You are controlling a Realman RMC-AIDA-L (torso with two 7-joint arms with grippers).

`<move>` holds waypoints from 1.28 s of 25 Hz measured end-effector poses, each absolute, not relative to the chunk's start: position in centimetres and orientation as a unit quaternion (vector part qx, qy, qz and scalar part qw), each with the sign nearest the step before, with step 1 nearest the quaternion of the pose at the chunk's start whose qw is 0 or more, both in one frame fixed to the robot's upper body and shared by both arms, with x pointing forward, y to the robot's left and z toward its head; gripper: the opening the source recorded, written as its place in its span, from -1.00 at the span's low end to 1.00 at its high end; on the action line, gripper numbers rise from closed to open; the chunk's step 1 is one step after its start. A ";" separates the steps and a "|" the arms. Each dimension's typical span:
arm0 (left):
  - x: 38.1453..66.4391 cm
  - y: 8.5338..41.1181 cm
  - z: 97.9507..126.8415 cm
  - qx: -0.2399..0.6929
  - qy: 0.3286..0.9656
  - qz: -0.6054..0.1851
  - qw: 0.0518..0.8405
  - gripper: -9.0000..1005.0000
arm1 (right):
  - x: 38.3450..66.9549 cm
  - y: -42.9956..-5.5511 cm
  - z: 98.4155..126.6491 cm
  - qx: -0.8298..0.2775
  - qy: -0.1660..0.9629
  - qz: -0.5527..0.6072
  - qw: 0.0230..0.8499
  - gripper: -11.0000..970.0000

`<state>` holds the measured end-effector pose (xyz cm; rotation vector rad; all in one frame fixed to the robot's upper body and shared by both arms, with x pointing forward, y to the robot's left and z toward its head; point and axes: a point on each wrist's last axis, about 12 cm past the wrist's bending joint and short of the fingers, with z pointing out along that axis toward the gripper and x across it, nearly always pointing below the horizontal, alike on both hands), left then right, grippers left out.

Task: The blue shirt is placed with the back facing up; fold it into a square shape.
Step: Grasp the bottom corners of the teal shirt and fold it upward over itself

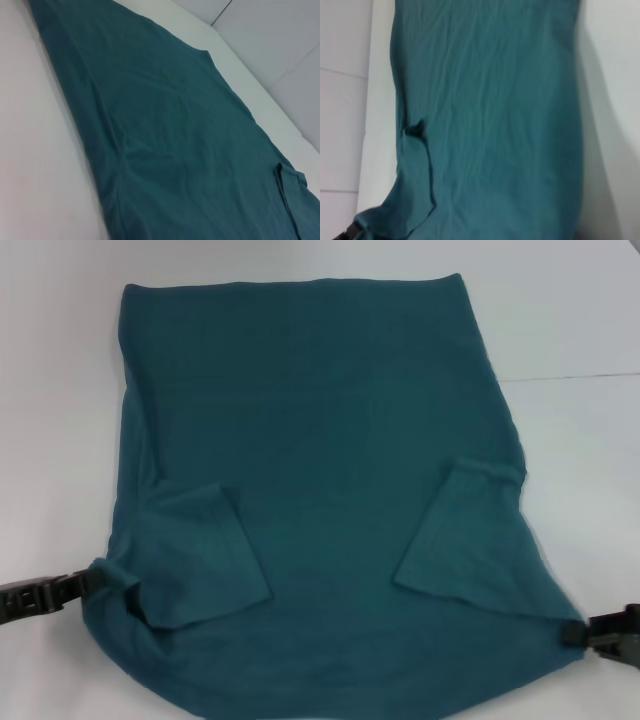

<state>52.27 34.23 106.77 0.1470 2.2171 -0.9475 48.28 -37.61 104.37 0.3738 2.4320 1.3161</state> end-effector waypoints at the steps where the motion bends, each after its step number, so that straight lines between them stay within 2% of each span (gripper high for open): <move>1: 52.1 34.4 106.7 0.055 0.858 -0.367 0.355 -0.80 | 48.2 -38.0 104.4 0.134 0.858 0.462 0.179 -0.87; 10: 50.1 35.1 106.7 0.040 0.849 -0.396 0.348 -0.80 | 47.8 -39.4 104.9 0.119 0.861 0.450 0.203 -0.86; 17: 47.6 35.0 105.8 0.028 0.840 -0.428 0.332 -0.79 | 47.5 -40.7 105.5 0.108 0.865 0.436 0.224 -0.86; 32: 42.8 34.4 104.3 0.010 0.818 -0.477 0.321 -0.78 | 44.6 -42.0 105.7 0.073 0.861 0.445 0.235 -0.86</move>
